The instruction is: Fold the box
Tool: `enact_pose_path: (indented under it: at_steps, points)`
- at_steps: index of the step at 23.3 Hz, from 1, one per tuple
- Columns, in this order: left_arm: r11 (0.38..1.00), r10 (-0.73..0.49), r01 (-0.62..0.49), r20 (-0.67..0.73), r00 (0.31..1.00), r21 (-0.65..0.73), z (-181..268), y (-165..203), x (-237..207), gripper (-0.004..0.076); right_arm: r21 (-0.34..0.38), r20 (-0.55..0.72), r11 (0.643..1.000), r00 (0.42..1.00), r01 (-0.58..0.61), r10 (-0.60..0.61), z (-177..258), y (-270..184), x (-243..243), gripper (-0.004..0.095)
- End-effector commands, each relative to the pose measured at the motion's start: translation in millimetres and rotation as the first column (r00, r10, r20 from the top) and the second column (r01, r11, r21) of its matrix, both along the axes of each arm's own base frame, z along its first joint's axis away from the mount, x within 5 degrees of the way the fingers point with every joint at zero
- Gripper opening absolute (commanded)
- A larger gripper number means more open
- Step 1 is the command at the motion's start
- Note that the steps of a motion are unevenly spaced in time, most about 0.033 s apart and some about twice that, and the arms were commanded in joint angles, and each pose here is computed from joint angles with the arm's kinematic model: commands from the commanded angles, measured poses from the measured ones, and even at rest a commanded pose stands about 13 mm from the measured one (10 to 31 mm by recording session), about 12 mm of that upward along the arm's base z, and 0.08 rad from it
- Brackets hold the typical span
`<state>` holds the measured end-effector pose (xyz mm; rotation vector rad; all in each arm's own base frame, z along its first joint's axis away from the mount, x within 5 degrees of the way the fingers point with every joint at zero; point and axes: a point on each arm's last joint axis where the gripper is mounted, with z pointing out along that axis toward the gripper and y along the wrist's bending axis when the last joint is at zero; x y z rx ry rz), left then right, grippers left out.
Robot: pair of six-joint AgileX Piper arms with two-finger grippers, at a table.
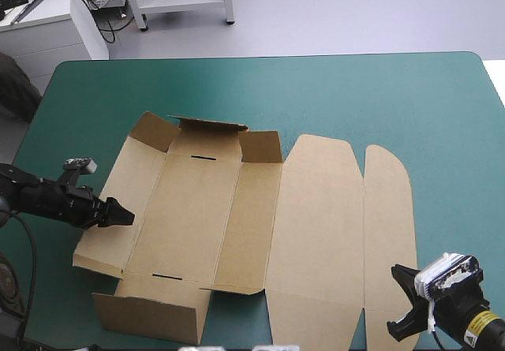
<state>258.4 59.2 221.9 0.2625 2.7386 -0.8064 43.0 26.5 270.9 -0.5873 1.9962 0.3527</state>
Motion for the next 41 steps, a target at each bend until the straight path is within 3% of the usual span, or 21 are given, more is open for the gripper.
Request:
enact_pose_path:
  at_steps: [1,3,10,15,17,21,28,35,38,40,41]
  points:
    - [0.996,-0.015,0.019,0.042,0.999,-0.085,17.6,-7.0,-1.1,0.0484,0.046,0.077,0.999,0.997,0.0,-0.004,13.8,1.3,2.4,-0.002]
    - [0.995,-0.02,0.024,0.037,0.999,-0.092,17.9,-7.6,-1.7,0.0433,0.046,0.077,0.999,0.997,0.0,-0.004,13.8,1.3,2.4,-0.002]
    - [0.994,-0.026,0.028,0.016,1.0,-0.11,18.5,-9.8,-3.1,0.0126,0.046,0.077,0.999,0.997,0.0,-0.004,13.8,1.3,2.4,-0.002]
    - [0.992,-0.119,0.117,-0.025,0.993,-0.054,14.6,-23.7,-4.0,0.0081,0.046,0.077,0.999,0.997,0.0,-0.004,13.8,1.3,2.4,-0.002]
    - [0.986,-0.166,0.166,-0.012,0.986,-0.002,12.6,-34.6,-0.3,0.0013,0.047,0.079,0.999,0.997,0.0,-0.004,13.9,1.4,2.5,-0.002]
    - [0.961,-0.261,0.254,0.063,0.963,0.108,25.6,-56.5,15.8,-0.001,0.047,0.079,0.999,0.997,0.0,-0.004,13.9,1.4,2.5,-0.002]
    - [0.911,-0.352,0.256,0.286,0.891,0.323,94.6,-68.7,52.0,-0.001,0.047,0.079,0.999,0.997,0.0,-0.004,13.9,1.4,2.5,-0.002]
    - [0.746,-0.557,0.257,0.365,0.746,0.614,145.4,-95.7,65.4,-0.001,0.047,0.079,0.999,0.997,0.0,-0.004,13.9,1.4,2.5,-0.002]
    - [0.677,-0.646,0.194,0.448,0.618,0.71,170.3,-125.8,71.2,-0.001,0.047,0.079,0.999,0.997,0.0,-0.004,13.9,1.4,2.5,-0.002]
    - [0.597,-0.728,0.18,0.435,0.529,0.782,178.0,-150.0,73.1,-0.001,0.047,0.079,0.999,0.997,0.0,-0.004,13.9,1.4,2.5,-0.002]
    - [0.517,-0.791,0.191,0.38,0.48,0.835,175.8,-166.5,73.2,-0.001,0.051,0.077,0.999,0.997,0.002,-0.006,13.9,1.4,2.5,-0.002]
